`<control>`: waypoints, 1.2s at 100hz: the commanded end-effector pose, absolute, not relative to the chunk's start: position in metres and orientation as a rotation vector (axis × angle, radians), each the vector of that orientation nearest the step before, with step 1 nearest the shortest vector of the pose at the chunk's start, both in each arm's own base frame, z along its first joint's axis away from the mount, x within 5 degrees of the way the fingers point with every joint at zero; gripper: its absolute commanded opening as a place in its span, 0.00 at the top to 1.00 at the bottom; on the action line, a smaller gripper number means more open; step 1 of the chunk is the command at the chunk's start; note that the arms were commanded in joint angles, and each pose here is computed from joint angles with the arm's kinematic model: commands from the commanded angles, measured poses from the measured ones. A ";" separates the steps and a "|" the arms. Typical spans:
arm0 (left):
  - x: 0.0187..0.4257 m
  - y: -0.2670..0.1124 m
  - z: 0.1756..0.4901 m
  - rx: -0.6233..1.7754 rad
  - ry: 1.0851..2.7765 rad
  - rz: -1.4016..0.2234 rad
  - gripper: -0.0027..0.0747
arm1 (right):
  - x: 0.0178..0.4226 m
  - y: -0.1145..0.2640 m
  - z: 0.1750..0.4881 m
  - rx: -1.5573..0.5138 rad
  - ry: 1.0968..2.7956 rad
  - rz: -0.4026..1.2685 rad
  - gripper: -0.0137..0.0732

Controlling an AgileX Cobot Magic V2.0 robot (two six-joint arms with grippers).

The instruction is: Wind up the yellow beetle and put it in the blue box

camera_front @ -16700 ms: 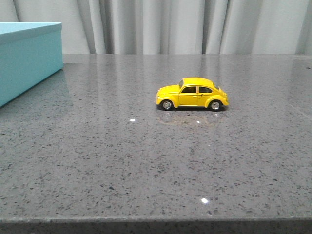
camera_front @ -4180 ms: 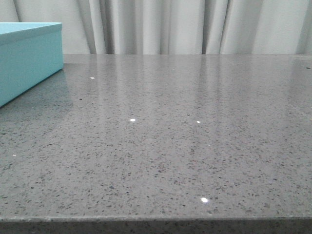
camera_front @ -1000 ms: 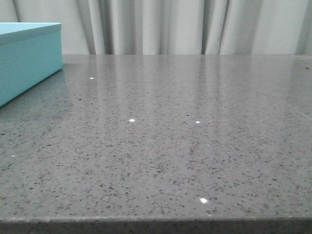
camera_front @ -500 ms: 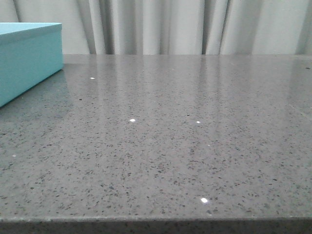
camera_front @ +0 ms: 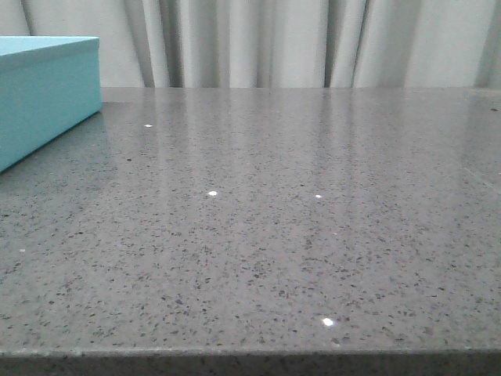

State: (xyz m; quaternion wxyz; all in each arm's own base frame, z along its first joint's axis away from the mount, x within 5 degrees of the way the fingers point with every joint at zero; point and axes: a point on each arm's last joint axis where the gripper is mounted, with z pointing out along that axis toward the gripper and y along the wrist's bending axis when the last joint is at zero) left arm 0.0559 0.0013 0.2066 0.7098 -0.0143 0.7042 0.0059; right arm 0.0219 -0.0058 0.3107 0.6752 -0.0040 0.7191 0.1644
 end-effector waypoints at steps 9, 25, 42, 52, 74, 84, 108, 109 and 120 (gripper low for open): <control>0.055 0.002 0.201 -0.046 1.498 0.001 0.99 | 0.022 -0.005 0.324 -0.036 1.528 0.360 0.92; 0.055 0.002 0.201 -0.046 1.498 0.001 0.99 | 0.023 -0.005 0.321 -0.038 1.537 0.355 0.92; 0.055 0.002 0.201 -0.046 1.498 0.001 0.99 | 0.023 -0.005 0.321 -0.041 1.536 0.347 0.92; 0.055 0.002 0.201 -0.046 1.498 0.001 0.99 | 0.023 -0.005 0.320 -0.041 1.539 0.346 0.92; 0.055 0.002 0.201 -0.046 1.498 0.001 0.99 | 0.024 -0.005 0.320 -0.046 1.531 0.333 0.92; 0.055 0.002 0.201 -0.046 1.498 0.001 0.99 | 0.025 -0.005 0.319 -0.036 1.509 0.308 0.92; 0.055 0.002 0.201 -0.046 1.498 0.001 0.99 | 0.034 0.004 0.305 0.003 1.441 0.259 0.92; 0.055 0.002 0.201 -0.046 1.498 0.001 0.99 | 0.034 0.004 0.304 -0.003 1.440 0.249 0.92; 0.055 0.002 0.201 -0.046 1.498 0.001 0.99 | 0.040 0.005 0.295 0.015 1.402 0.211 0.92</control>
